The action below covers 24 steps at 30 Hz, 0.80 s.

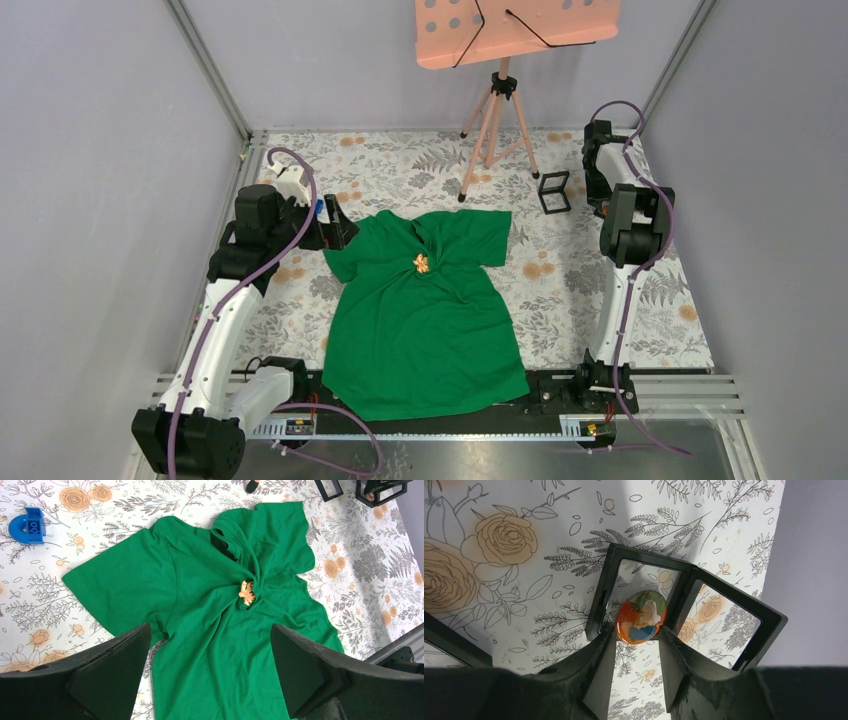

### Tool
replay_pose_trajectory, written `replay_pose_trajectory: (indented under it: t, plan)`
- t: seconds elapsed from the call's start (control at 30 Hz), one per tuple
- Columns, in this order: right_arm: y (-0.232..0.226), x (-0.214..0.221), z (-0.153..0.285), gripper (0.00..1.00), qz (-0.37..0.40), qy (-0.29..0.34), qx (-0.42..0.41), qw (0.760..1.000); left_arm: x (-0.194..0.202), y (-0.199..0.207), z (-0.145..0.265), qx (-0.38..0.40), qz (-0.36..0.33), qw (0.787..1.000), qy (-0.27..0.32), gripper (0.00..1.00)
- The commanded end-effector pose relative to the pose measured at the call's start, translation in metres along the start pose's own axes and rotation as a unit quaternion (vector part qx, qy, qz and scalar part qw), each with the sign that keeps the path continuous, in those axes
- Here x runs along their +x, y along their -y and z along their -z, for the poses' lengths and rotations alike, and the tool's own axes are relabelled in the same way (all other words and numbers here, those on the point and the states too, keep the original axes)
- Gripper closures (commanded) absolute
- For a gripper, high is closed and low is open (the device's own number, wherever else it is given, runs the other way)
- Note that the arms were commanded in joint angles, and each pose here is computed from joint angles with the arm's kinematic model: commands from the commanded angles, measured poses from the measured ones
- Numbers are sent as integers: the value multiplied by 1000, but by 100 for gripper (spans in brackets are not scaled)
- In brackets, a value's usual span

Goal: Pin the brooch onto the clothing

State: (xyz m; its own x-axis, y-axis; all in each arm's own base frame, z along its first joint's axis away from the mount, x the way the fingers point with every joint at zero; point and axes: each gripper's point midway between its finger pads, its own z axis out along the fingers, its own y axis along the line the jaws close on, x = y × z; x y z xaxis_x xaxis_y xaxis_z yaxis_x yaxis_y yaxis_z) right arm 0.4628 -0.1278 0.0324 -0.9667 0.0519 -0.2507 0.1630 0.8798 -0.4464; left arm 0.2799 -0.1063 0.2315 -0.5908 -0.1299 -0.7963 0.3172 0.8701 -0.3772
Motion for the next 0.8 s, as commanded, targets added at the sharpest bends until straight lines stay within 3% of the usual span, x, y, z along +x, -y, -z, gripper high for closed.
replay_pose_trajectory:
  t: [0.0,0.6,0.77]
  plan:
    - [9,-9,5,57,7,4,15,1000,-8,6,2,15,-6,1000,18,1]
    - [4,0,-6,60,36,-30,11,999,-9,7,3,19,-7,1000,18,1]
    - [4,0,-7,75,38,-31,15,999,-9,7,3,19,-7,1000,19,1]
